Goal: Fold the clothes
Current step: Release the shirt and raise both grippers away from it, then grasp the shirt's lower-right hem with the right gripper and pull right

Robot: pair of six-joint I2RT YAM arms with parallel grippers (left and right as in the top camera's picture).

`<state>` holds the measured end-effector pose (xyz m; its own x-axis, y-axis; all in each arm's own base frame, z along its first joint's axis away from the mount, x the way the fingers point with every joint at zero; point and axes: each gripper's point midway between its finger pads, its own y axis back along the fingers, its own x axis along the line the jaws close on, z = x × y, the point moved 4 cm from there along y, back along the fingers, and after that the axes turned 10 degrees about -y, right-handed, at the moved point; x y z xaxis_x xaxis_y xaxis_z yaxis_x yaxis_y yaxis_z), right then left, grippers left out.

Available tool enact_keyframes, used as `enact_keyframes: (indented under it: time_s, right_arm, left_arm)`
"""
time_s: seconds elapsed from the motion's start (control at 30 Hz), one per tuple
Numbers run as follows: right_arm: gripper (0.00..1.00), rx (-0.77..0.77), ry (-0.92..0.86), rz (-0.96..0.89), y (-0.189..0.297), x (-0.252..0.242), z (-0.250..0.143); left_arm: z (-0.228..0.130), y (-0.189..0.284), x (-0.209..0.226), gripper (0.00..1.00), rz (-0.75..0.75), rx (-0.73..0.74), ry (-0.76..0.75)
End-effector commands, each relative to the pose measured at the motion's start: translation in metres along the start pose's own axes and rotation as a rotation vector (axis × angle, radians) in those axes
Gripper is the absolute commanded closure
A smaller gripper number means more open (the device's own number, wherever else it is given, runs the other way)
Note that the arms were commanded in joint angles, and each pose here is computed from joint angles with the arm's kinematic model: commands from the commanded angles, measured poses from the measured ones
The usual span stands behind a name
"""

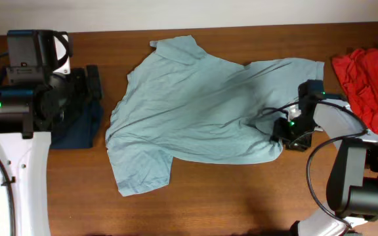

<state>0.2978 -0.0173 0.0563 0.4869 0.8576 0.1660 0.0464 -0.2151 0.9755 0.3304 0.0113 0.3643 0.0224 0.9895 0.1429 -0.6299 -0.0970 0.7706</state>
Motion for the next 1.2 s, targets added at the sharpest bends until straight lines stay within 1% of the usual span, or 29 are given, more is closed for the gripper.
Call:
enact_keyframes:
  time_s: [0.0, 0.13, 0.27, 0.33, 0.37, 0.43, 0.47, 0.5, 0.53, 0.57, 0.6, 0.63, 0.77, 0.8, 0.9, 0.93, 0.97, 1.0, 1.03, 1.1, 1.17]
  right_arm:
    - [0.42, 0.009, 0.013, -0.029, 0.004, -0.002, -0.005]
    - [0.41, 0.022, 0.013, -0.034, 0.002, -0.004, -0.009]
    - [0.41, 0.026, 0.003, -0.008, -0.013, -0.005, -0.014]
    - [0.48, 0.031, -0.023, -0.01, -0.023, -0.01, -0.019]
    - [0.5, 0.033, -0.024, -0.011, -0.025, -0.011, -0.02]
    - [0.63, 0.035, -0.024, -0.012, -0.025, -0.012, -0.021]
    - [0.72, 0.032, -0.024, -0.016, -0.022, -0.012, -0.022]
    - [0.76, 0.024, -0.023, -0.026, -0.018, -0.013, -0.022]
    - [0.83, 0.001, -0.025, -0.059, -0.009, -0.016, -0.022]
    - [0.88, -0.03, -0.031, -0.095, 0.005, -0.02, -0.023]
    - [0.91, -0.069, -0.043, -0.123, 0.027, -0.022, -0.027]
    - [0.92, -0.092, -0.043, -0.124, 0.043, -0.022, -0.033]
    - [0.92, -0.19, -0.125, -0.162, 0.089, -0.031, -0.057]
    - [0.91, -0.213, -0.164, -0.173, 0.102, -0.036, -0.07]
    - [0.91, -0.194, -0.177, -0.181, 0.111, -0.042, -0.09]
    - [0.87, -0.186, -0.19, -0.184, 0.111, -0.042, -0.093]
    - [0.69, -0.174, -0.199, -0.186, 0.111, -0.043, -0.096]
    - [0.61, -0.167, -0.199, -0.188, 0.111, -0.043, -0.097]
    - [0.57, -0.167, -0.199, -0.189, 0.111, -0.044, -0.097]
    - [0.53, -0.17, -0.199, -0.188, 0.111, -0.043, -0.096]
    - [0.45, -0.188, -0.197, -0.183, 0.111, -0.042, -0.093]
  left_arm:
    - [0.002, 0.0, 0.0, 0.01, -0.009, -0.004, -0.01]
    - [0.002, -0.002, -0.001, 0.01, -0.01, 0.001, -0.011]
    - [0.001, -0.009, -0.001, 0.01, -0.012, 0.019, -0.013]
    - [0.001, -0.015, -0.002, 0.01, -0.014, 0.036, -0.014]
    - [0.001, -0.017, -0.002, 0.01, -0.014, 0.04, -0.015]
    - [0.001, -0.019, -0.003, 0.01, -0.015, 0.046, -0.015]
    - [0.001, -0.02, -0.003, 0.01, -0.015, 0.047, -0.015]
    - [0.001, -0.02, -0.003, 0.01, -0.015, 0.047, -0.015]
    - [0.001, -0.02, -0.003, 0.01, -0.015, 0.047, -0.015]
    - [0.001, -0.02, -0.003, 0.01, -0.014, 0.047, -0.015]
    - [0.001, -0.02, -0.003, 0.01, -0.014, 0.046, -0.015]
    - [0.001, -0.02, -0.003, 0.01, -0.014, 0.046, -0.015]
    - [0.002, -0.02, -0.002, 0.01, -0.014, 0.043, -0.015]
    - [0.002, -0.02, -0.002, 0.01, -0.014, 0.041, -0.015]
    - [0.003, -0.02, -0.002, 0.01, -0.013, 0.035, -0.014]
    - [0.004, -0.02, -0.002, 0.01, -0.013, 0.034, -0.015]
    - [0.004, -0.02, -0.002, 0.01, -0.013, 0.034, -0.015]
    - [0.004, -0.02, -0.002, 0.01, -0.013, 0.034, -0.014]
    - [0.004, -0.02, -0.002, 0.01, -0.013, 0.034, -0.014]
    - [0.004, -0.02, -0.002, 0.01, -0.013, 0.034, -0.015]
    - [0.003, -0.02, -0.002, 0.01, -0.013, 0.035, -0.014]
